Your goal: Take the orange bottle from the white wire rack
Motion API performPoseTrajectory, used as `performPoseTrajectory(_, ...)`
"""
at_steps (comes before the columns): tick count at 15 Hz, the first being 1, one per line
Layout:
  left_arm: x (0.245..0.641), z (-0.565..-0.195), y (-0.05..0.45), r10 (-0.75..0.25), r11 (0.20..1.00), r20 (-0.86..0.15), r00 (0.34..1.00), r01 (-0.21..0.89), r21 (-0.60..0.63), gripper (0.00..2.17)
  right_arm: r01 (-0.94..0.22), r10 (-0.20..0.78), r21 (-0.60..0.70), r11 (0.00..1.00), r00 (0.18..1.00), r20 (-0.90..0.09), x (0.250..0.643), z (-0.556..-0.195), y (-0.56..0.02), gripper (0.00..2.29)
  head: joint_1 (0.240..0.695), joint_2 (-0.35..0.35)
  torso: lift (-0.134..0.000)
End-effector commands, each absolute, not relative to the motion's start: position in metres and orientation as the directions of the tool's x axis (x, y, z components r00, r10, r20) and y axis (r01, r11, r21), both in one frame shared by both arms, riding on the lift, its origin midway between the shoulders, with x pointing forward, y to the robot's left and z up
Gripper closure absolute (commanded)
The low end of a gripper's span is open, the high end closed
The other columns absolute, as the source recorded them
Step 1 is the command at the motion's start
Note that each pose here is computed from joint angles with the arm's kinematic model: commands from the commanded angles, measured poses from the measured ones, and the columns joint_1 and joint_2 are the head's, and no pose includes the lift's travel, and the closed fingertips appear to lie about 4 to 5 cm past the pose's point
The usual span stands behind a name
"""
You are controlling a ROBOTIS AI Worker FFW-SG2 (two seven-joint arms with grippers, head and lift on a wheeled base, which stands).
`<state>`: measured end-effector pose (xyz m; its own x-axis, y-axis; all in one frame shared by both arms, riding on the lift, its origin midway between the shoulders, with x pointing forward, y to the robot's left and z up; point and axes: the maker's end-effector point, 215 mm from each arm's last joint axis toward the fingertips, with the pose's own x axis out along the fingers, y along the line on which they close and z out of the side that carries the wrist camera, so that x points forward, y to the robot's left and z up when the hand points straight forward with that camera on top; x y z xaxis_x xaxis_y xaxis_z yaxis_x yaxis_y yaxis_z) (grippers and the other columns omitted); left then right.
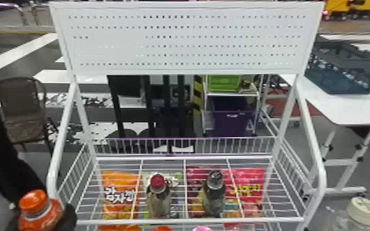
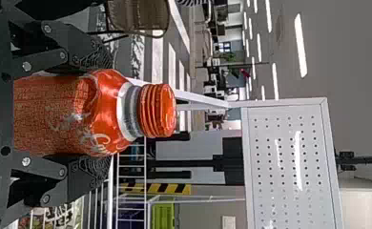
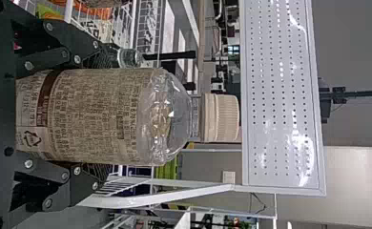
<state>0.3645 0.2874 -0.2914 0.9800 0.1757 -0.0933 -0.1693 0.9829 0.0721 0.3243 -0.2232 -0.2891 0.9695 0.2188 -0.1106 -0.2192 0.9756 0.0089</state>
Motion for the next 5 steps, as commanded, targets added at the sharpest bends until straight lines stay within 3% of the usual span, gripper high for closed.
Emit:
performPoseTrajectory(1, 0.3647, -0.2902, 0.2886, 0.177, 0.982, -0.091, 0.98, -0.171, 0.074, 2.15, -0.218, 0.218, 0.01, 0.976, 0.97, -0.111, 0.325, -0.2893, -0.2233, 1.11, 0.499, 0.0, 0.0)
performPoseTrajectory(5, 0.3663, -0.2896, 0.289, 0.178, 0.982, -0.088, 0.98, -0.172, 0.074, 2.15, -0.218, 0.218, 0.01, 0.976, 0.97, -0.111, 0.3255, -0.2888, -0.2233, 1.11, 0.499, 0.0, 0.0)
